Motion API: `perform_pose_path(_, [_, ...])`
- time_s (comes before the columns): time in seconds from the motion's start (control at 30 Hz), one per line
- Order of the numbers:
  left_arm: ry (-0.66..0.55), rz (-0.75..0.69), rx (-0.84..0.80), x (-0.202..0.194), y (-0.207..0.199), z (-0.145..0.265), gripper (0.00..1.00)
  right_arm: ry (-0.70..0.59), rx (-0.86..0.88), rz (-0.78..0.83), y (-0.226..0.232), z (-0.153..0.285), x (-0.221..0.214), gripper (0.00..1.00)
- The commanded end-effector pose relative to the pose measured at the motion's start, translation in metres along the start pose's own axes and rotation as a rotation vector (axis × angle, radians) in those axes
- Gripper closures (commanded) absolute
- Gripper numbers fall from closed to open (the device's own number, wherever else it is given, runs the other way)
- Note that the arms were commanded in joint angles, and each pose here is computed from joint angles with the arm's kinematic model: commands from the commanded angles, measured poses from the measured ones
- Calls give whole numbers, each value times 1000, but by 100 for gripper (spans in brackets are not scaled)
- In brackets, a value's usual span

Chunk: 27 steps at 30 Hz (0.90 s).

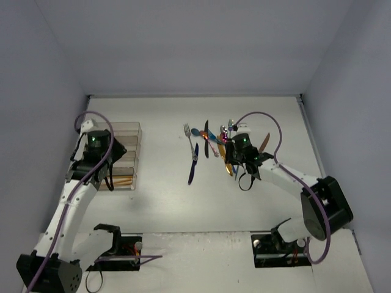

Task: Sort the eating utensils into containers

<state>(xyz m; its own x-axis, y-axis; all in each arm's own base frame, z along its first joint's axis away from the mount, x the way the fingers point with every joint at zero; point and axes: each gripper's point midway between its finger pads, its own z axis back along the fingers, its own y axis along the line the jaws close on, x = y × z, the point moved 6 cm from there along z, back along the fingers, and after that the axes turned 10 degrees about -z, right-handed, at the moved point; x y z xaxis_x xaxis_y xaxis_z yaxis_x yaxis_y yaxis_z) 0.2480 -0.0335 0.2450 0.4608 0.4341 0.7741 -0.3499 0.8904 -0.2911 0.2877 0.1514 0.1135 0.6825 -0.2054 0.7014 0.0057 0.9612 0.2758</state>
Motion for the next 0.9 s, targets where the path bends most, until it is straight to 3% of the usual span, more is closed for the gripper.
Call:
perform_pose_path(0.0, [-1, -210, -155, 7, -42, 0, 63, -31, -50, -6, 0, -11, 10, 73])
perform_pose_path(0.3, [63, -275, -285, -24, -78, -13, 63, 23, -98, 48, -5, -32, -1, 80])
perform_pose_path(0.87, [91, -294, -307, -40, -83, -19, 63, 68, -160, 83, -13, -49, -16, 84])
